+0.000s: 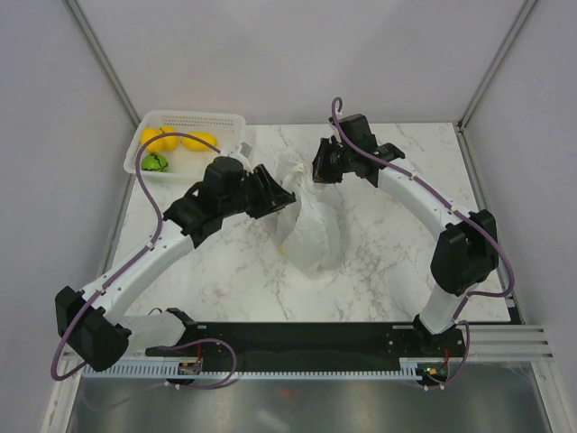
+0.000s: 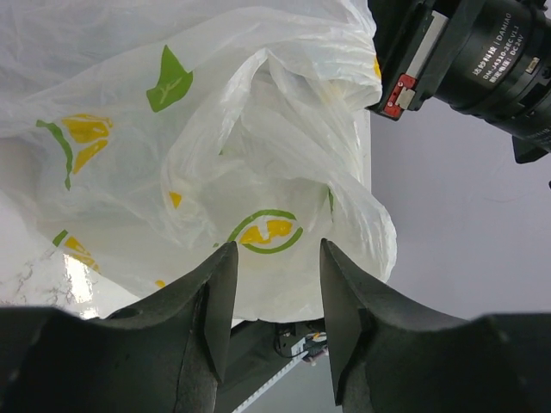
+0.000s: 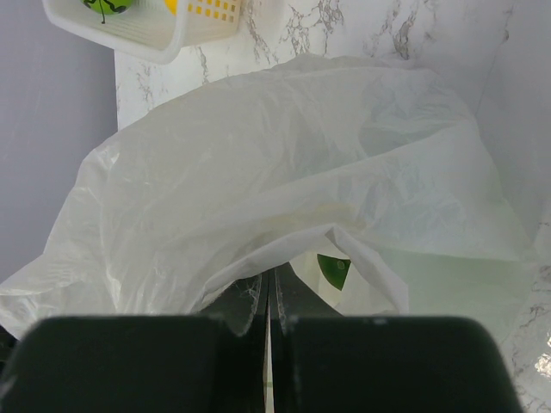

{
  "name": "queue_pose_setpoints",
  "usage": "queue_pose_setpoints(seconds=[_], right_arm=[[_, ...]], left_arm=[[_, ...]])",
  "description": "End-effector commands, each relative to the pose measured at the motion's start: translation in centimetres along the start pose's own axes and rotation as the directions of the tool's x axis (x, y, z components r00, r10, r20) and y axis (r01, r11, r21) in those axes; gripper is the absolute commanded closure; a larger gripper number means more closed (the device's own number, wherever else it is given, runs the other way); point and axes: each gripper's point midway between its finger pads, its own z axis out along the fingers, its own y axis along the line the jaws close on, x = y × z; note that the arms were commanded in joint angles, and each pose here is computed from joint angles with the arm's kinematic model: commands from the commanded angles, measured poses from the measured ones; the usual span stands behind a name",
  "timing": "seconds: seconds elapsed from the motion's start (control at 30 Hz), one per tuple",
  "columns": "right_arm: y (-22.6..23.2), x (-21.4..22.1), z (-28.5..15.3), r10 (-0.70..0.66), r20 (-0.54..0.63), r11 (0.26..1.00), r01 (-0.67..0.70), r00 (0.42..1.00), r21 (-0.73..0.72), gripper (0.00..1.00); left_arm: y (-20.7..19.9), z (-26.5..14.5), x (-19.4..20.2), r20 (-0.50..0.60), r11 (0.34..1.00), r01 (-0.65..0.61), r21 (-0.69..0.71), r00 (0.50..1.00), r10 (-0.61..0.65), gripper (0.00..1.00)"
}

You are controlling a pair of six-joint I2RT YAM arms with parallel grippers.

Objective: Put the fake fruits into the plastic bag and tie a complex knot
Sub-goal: Tie the plastic bag at the center of the board.

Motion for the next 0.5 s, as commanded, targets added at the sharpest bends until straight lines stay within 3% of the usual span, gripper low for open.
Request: queue_pose_setpoints(seconds=[0.0, 0.47], right_arm=[[1.4, -1.3, -1.1, -0.031, 0.05, 0.999, 0.032, 0.998, -0.024, 1.0], [1.4, -1.4, -1.1, -0.031, 0.051, 0.999, 0.032, 0.998, -0.018, 1.0]], left_arm=[[-2.4, 0.6, -1.1, 0.012, 0.997, 0.007, 0.083, 1.0, -0.008, 0.5], [-4.0, 2.5, -1.5, -0.018, 0.991, -0.005, 0.131, 1.0, 0.008, 0.51]])
